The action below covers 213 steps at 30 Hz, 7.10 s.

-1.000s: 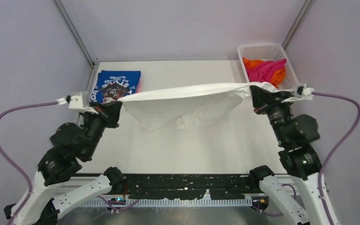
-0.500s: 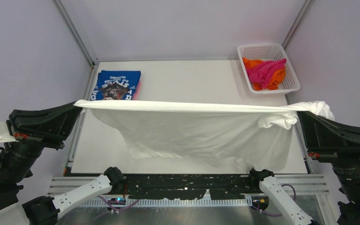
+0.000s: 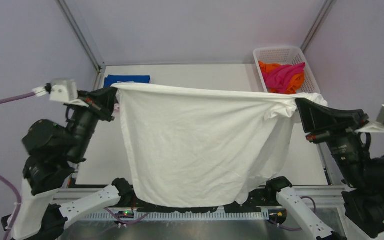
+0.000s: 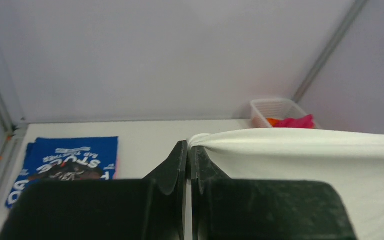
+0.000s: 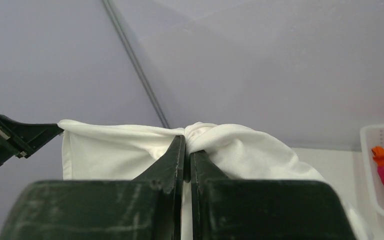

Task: Fold and stack the t-shirts
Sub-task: Flatten out the tshirt

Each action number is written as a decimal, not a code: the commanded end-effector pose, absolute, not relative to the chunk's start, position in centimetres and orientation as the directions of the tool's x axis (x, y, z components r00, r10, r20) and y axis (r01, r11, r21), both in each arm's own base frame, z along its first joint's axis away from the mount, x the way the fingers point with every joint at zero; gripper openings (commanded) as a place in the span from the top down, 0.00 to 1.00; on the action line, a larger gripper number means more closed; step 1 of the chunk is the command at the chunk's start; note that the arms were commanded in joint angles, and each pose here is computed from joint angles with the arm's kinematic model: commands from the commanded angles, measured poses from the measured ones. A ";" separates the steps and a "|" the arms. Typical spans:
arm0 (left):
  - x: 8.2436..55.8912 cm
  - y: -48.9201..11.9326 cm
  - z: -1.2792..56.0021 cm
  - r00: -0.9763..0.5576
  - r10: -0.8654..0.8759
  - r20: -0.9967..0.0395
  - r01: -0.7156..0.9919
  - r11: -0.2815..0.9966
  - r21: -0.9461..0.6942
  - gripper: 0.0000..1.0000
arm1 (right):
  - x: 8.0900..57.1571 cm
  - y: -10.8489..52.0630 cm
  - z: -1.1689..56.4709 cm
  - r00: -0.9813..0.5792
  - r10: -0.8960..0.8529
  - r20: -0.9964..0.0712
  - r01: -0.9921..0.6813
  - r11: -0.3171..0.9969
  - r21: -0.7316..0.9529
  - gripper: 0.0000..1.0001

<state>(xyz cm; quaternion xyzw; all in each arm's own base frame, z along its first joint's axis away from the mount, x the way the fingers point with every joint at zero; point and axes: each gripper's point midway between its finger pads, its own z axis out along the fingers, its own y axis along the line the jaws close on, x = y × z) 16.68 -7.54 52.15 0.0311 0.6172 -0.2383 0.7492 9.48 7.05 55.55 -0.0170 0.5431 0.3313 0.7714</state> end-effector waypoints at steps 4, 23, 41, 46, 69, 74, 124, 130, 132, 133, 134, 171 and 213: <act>30.8 -6.5 41.9 -0.051 -0.163 -0.985 -0.141 0.978 -0.155 1.00 | 26.1 6.6 46.6 0.000 0.439 -0.899 -0.140 0.890 0.434 0.95; 52.1 -11.4 21.6 -0.580 -0.159 -0.799 -0.152 0.985 -0.086 0.00 | 52.8 13.4 22.5 -0.492 0.237 -0.838 0.089 0.971 0.222 0.04; 32.2 -18.1 10.9 -0.802 -0.250 -0.543 0.038 0.885 -0.463 0.00 | 33.0 11.8 9.9 -0.728 0.232 -0.645 0.073 0.962 0.264 0.05; 30.4 -17.9 8.1 -0.823 -0.262 -0.504 0.005 0.884 -0.468 0.00 | 29.8 11.5 7.0 -0.769 0.238 -0.594 0.088 0.959 0.270 0.05; 41.2 -8.3 7.9 -0.739 -0.408 -0.536 -0.301 0.912 -0.279 0.00 | 42.0 14.0 4.6 -0.811 0.203 -0.548 0.094 0.971 0.219 0.04; 40.6 -9.5 10.6 -0.720 -0.413 -0.558 -0.241 0.903 -0.357 0.00 | 41.6 13.0 8.4 -0.760 0.207 -0.616 0.090 0.972 0.215 0.05; 30.3 -13.3 6.9 -0.781 -0.413 -0.468 -0.176 0.865 -0.469 0.00 | 27.6 1.8 10.3 -0.581 0.533 -0.615 0.305 0.843 0.443 0.04; 26.8 -10.9 9.4 -0.723 -0.444 -0.529 -0.230 0.877 -0.422 0.00 | 25.1 -0.1 12.8 -0.471 0.519 -0.714 0.343 0.853 0.393 0.04; 25.3 -9.1 9.4 -0.692 -0.468 -0.550 -0.288 0.877 -0.384 0.00 | 24.4 -1.6 13.1 -0.402 0.534 -0.744 0.411 0.831 0.375 0.05; 24.4 -7.8 9.6 -0.663 -0.488 -0.567 -0.332 0.871 -0.361 0.00 | 24.2 -2.2 13.3 -0.372 0.541 -0.755 0.438 0.819 0.371 0.05; 23.4 -6.8 9.2 -0.652 -0.500 -0.570 -0.372 0.866 -0.334 0.00 | 24.0 -2.4 13.0 -0.369 0.542 -0.755 0.447 0.816 0.367 0.05; 20.9 -9.3 1.5 -0.802 -0.495 -0.335 -0.458 0.869 -0.188 0.63 | 23.8 -2.6 11.6 -0.414 0.525 -0.744 0.463 0.825 0.325 0.04; 23.5 -4.6 5.1 -0.755 -0.424 -0.500 -0.463 0.885 -0.052 1.00 | 22.1 -1.1 10.3 -0.515 0.548 -0.659 0.457 0.826 0.330 0.03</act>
